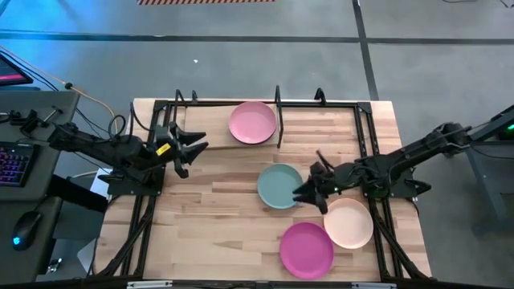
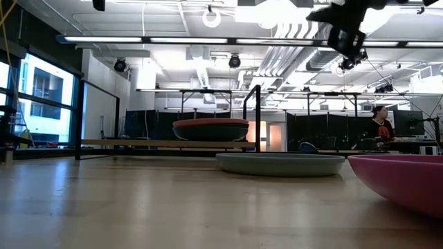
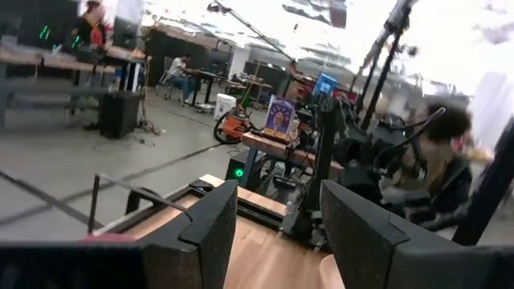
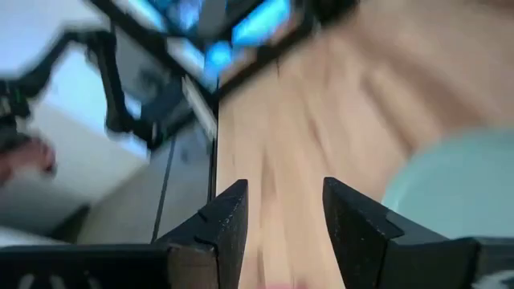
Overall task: Place and stack plates onto a shelf
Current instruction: Stack the pink plate on top of the light pink plate on the shelf
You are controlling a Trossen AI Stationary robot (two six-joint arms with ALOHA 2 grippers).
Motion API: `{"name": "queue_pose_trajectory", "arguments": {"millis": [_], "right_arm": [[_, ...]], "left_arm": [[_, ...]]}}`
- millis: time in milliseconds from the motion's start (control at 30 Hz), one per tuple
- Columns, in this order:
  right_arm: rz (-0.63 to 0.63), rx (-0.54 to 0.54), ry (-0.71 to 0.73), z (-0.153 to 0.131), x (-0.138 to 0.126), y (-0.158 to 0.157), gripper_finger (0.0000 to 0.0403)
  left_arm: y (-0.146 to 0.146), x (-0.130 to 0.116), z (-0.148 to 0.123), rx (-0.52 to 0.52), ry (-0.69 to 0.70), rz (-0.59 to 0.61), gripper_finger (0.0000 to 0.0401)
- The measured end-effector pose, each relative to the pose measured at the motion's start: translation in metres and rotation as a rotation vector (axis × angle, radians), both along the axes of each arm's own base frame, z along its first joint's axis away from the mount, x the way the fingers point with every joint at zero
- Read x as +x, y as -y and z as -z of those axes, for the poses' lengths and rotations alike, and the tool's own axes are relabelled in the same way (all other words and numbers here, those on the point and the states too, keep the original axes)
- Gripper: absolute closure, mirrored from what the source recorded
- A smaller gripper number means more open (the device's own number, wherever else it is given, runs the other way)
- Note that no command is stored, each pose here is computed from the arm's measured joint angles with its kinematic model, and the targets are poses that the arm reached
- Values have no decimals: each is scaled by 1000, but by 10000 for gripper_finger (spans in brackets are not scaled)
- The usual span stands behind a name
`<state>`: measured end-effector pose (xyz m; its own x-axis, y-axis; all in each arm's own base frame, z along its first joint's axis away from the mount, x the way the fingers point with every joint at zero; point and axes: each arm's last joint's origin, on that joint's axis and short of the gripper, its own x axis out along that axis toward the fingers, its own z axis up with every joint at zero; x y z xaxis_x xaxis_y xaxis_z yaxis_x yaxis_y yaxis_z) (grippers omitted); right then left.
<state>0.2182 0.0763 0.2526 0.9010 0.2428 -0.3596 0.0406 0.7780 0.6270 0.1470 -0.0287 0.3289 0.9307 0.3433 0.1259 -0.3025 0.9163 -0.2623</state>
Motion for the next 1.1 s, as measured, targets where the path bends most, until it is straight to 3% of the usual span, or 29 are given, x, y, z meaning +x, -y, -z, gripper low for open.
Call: {"name": "queue_pose_trajectory", "arguments": {"millis": [100, 367, 867, 1100], "right_arm": [[-100, -14, -161, 12, -3, -10, 261], [-367, -262, -451, 32, 2, -40, 261], [-446, -399, -715, 95, 23, -51, 261], [-499, -382, -781, 113, 24, -57, 261]], "left_arm": [[1, 1, 0, 50, -20, 12, 233], [1, 1, 7, 56, -88, 16, 233], [1, 2, 16, 67, -168, -5, 233], [0, 2, 17, 71, -187, -29, 233]]}}
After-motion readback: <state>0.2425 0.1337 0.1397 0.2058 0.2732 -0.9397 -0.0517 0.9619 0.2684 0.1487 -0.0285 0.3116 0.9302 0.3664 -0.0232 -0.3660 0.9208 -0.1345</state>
